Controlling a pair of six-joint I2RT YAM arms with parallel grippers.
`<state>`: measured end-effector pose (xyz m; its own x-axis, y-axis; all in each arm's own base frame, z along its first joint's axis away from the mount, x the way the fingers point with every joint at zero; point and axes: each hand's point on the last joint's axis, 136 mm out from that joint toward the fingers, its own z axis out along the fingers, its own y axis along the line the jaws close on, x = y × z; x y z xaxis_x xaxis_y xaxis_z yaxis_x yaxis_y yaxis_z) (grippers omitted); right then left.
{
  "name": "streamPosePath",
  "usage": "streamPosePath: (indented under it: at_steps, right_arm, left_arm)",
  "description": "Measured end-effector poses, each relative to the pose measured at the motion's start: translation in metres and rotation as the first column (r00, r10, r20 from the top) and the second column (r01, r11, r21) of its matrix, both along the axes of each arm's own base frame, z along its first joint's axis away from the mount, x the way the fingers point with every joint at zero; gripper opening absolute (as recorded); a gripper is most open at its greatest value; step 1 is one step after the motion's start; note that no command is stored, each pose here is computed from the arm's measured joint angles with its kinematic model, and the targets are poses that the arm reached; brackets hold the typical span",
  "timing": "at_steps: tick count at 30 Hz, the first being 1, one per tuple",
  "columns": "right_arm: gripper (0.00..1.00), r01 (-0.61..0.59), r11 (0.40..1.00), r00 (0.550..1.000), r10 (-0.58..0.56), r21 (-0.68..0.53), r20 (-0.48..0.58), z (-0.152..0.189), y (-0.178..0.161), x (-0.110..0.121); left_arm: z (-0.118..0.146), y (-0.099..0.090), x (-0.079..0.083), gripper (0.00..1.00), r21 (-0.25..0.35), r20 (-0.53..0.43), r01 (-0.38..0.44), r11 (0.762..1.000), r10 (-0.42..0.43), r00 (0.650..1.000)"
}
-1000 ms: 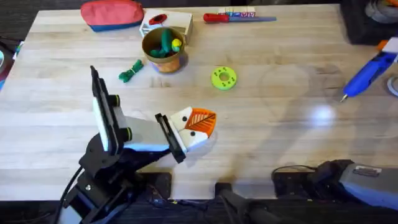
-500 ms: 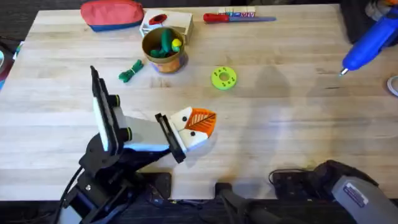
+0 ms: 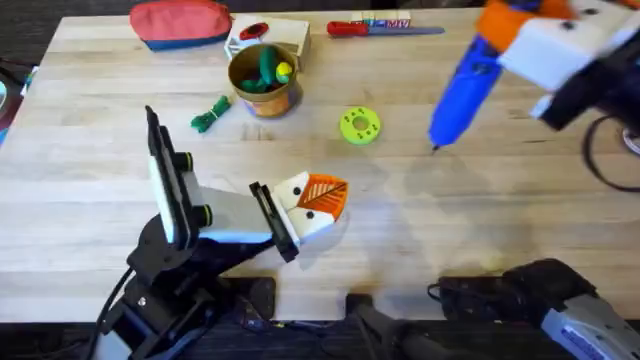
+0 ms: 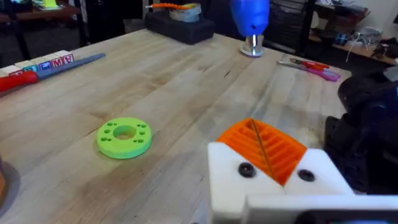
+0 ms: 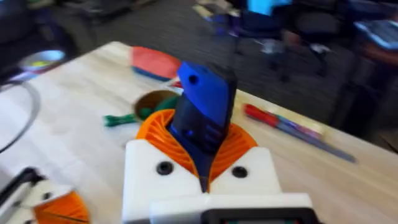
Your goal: Pick up the gripper from the table and insert it into the empty holder that is missing its gripper. Then pick up a screw, insert it into the mounting hole, and use the screwdriver to tighten it. Finally, clean up the table by picking up the vegetable and placing it into the bucket.
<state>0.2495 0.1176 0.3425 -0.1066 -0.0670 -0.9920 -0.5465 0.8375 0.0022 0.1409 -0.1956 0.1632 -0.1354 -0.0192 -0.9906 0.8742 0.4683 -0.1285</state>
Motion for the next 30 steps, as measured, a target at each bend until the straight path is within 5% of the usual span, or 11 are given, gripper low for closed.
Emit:
streamPosePath:
  at_steps: [10,17,30]
  right_arm:
    - [0.007,-0.37,0.929,0.906,0.357,0.015,0.227,0.032,0.097,-0.041]
    - [0.007,-0.471,0.882,0.82,0.427,0.024,0.381,0.041,0.129,-0.056]
    - [0.007,-0.598,0.801,0.734,0.536,0.023,0.416,0.029,0.177,-0.078]
  left_arm:
    - [0.0,0.0,0.0,0.005,0.0,0.0,0.0,1.0,0.0,1.0]
    - [0.0,0.0,0.0,0.005,0.0,0.0,0.0,1.0,0.0,1.0]
    - [0.0,0.0,0.0,0.005,0.0,0.0,0.0,1.0,0.0,1.0]
